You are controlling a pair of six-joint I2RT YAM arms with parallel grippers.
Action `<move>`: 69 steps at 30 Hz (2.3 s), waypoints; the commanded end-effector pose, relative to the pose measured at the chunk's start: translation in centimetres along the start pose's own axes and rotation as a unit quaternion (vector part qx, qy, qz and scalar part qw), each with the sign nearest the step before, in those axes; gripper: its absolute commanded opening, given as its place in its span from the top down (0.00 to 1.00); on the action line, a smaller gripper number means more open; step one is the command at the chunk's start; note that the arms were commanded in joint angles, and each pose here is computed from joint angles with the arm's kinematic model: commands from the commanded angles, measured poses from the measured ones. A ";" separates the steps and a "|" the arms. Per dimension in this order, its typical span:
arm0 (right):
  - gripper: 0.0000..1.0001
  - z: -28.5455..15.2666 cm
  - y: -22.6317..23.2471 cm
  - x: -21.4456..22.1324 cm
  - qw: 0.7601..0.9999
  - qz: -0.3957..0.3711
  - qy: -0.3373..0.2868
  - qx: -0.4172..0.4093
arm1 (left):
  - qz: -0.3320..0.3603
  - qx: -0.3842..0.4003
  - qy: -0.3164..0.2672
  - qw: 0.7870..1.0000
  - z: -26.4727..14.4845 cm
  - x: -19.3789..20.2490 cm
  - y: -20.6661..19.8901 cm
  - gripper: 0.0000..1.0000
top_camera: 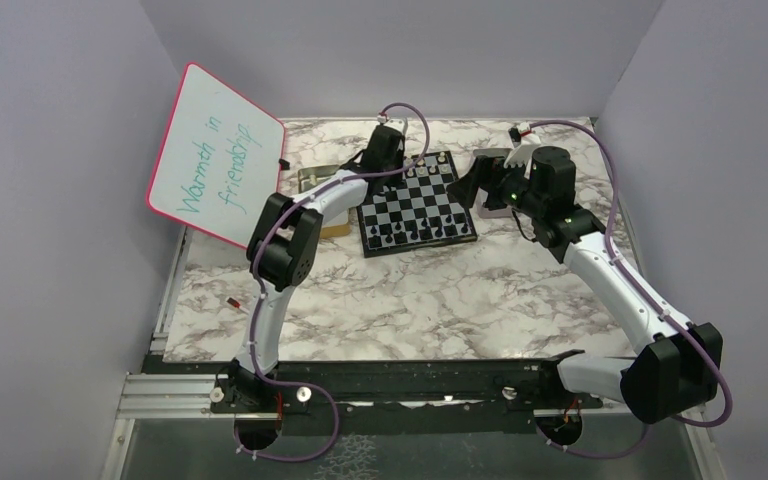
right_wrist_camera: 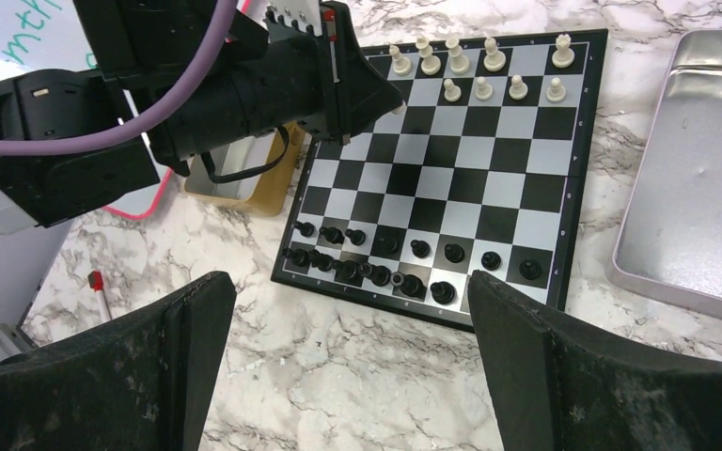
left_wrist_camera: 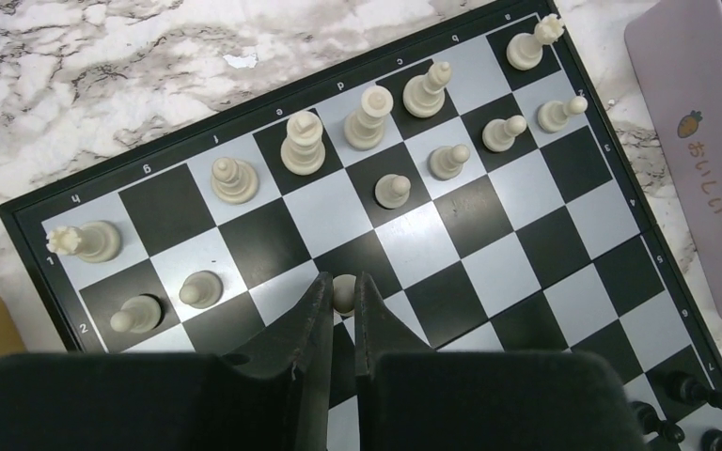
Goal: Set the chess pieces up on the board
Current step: Place the chess piece on the chessboard.
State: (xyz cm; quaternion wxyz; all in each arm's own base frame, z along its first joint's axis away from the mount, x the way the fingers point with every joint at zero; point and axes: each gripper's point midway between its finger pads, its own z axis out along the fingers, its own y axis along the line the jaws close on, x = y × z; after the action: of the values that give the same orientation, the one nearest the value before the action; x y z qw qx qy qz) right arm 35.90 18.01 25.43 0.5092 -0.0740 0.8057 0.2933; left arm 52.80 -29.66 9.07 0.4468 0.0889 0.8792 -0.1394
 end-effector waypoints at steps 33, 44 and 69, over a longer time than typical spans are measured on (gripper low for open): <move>0.00 0.2 -0.6 -0.5 1.000 0.000 -0.016 0.012 | 0.042 -0.029 -0.027 0.998 4.2 0.9 1.1 0.85; 0.00 0.4 -0.6 -0.3 1.000 0.002 -0.015 0.010 | 0.041 -0.027 -0.029 0.998 4.8 0.9 1.0 0.85; 0.00 0.2 -0.1 -0.5 1.000 0.002 -0.019 -0.001 | 0.044 -0.038 -0.036 0.998 4.4 0.0 1.4 0.67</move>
State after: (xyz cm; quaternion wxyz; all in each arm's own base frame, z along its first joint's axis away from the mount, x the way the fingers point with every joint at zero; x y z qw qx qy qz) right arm 36.16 17.87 25.29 0.5126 -0.0670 0.8052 0.2904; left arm 56.34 -29.98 5.90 0.4821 0.1076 0.8638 -0.0991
